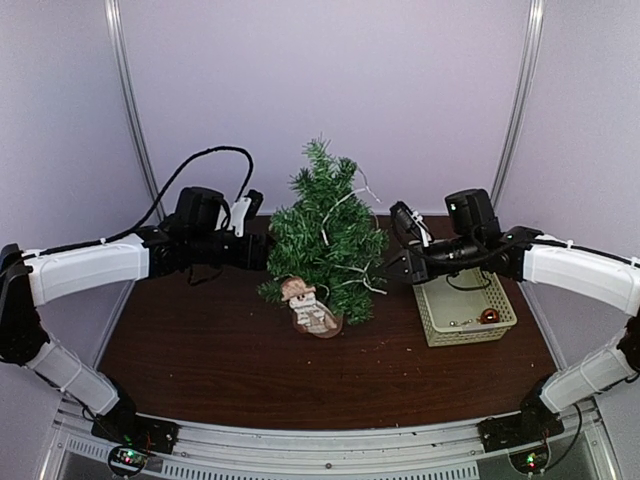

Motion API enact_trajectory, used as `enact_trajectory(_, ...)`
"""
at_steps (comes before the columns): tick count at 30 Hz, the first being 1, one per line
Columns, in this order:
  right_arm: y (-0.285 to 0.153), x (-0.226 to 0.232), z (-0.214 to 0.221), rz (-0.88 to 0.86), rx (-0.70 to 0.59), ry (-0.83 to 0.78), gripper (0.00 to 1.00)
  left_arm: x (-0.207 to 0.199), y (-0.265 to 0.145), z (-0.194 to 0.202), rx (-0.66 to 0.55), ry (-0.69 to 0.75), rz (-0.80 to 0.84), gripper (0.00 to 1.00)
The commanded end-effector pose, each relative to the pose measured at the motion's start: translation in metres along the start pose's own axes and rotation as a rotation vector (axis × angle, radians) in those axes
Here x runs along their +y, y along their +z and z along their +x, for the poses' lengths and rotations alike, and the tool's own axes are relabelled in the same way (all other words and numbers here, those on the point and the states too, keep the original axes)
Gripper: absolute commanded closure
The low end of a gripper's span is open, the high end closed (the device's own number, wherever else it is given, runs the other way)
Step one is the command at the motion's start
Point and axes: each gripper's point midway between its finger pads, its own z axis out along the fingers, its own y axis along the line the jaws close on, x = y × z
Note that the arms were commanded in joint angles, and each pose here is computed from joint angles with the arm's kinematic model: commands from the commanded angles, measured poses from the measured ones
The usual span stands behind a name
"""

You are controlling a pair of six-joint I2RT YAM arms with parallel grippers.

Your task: Decorate the small christmas tree

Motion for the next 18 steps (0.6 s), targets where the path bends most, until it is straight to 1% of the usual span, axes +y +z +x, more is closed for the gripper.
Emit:
enact_trajectory(1, -0.006, 0.016, -0.009, -0.025, -0.045, -0.016, 1.00, -0.011, 0.002, -0.023, -0.053, 0.042, 0.053, 0.34)
enact_trajectory(5, -0.004, 0.023, -0.006, -0.032, -0.051, -0.012, 1.00, -0.012, 0.006, -0.025, -0.043, 0.045, 0.070, 0.34)
enact_trajectory(8, -0.004, 0.026, -0.004, -0.028, -0.051, -0.021, 0.97, -0.013, 0.006, -0.026, -0.041, 0.041, 0.081, 0.34)
enact_trajectory(11, -0.012, 0.022, -0.006, 0.023, -0.065, -0.036, 0.89, -0.016, 0.004, -0.026, -0.041, 0.039, 0.090, 0.33)
enact_trajectory(15, -0.026, 0.016, -0.011, 0.096, -0.083, -0.053, 0.73, -0.017, -0.003, -0.027, -0.041, 0.047, 0.087, 0.32)
enact_trajectory(18, -0.039, 0.009, -0.014, 0.149, -0.102, -0.054, 0.64, -0.019, -0.010, -0.028, -0.044, 0.058, 0.085, 0.30)
